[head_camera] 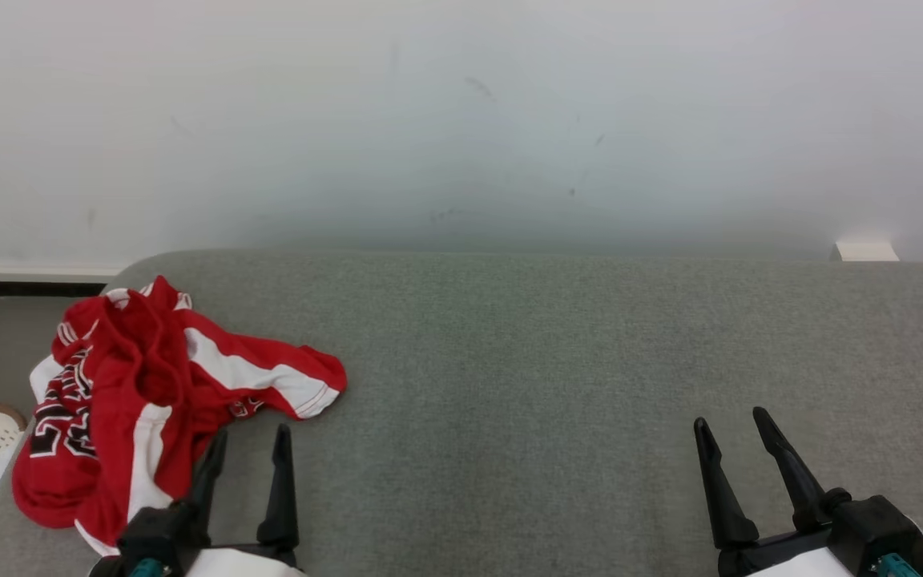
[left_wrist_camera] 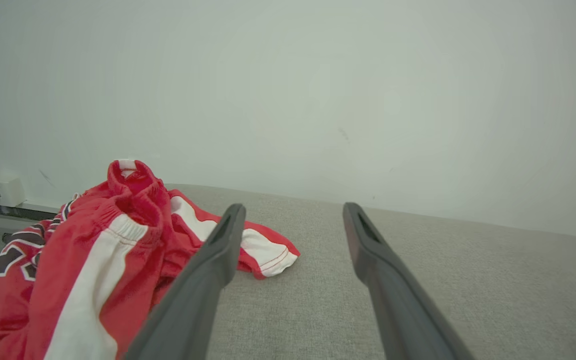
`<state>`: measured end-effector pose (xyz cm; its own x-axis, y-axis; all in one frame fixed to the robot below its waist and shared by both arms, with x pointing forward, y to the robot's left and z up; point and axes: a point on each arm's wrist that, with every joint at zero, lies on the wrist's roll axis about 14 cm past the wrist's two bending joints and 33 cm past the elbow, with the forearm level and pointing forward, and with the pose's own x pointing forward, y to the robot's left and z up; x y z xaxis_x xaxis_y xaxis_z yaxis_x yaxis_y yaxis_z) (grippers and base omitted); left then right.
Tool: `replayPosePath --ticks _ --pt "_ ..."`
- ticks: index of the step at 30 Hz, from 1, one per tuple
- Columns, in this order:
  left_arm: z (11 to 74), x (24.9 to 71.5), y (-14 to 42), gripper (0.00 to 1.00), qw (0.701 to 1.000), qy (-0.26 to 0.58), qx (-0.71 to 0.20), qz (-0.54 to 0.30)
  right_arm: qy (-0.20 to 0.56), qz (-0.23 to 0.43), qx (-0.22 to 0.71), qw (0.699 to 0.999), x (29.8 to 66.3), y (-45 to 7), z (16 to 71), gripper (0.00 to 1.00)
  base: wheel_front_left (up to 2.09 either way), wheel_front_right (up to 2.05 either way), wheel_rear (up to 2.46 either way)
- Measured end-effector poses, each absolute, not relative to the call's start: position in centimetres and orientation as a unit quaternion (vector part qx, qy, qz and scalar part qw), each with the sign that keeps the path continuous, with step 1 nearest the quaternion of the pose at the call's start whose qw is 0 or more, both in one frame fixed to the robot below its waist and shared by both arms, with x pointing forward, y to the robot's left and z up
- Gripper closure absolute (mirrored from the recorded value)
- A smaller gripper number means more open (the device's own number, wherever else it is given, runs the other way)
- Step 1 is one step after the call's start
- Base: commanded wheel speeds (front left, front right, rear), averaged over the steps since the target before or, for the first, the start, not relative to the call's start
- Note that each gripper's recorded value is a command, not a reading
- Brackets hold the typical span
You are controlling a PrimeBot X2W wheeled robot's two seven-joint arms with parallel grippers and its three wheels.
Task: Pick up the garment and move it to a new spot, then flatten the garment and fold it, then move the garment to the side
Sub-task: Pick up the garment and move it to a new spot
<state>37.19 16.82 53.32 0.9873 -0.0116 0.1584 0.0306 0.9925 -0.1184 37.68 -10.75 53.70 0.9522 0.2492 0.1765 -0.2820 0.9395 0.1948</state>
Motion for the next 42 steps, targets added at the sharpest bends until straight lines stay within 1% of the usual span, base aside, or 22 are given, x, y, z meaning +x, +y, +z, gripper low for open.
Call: replayPosePath --ticks 6,14,31,36,42 --pt "53.2 36.3 18.8 0.0 0.995 -0.08 -0.059 0.021 -0.073 0.168 0.121 0.976 38.0 -8.4 53.9 0.0 0.0 0.0 0.0" --pt "53.0 34.3 22.5 0.0 0.992 -0.079 -0.056 0.078 -0.07 0.228 0.13 0.963 38.2 -4.2 54.2 0.0 0.0 0.0 0.0" --pt "52.4 27.5 30.5 0.0 0.971 -0.08 -0.049 0.218 -0.047 0.356 0.143 0.922 37.7 5.2 54.2 0.0 0.0 0.0 0.0" --pt "52.4 26.6 31.3 0.0 0.968 -0.08 -0.048 0.232 -0.044 0.375 0.144 0.915 37.5 6.6 54.1 0.0 0.0 0.0 0.0" --pt "52.0 27.8 30.5 0.0 0.973 -0.076 -0.068 0.207 -0.045 0.371 0.145 0.916 37.6 6.3 54.1 0.0 0.0 0.0 0.0"
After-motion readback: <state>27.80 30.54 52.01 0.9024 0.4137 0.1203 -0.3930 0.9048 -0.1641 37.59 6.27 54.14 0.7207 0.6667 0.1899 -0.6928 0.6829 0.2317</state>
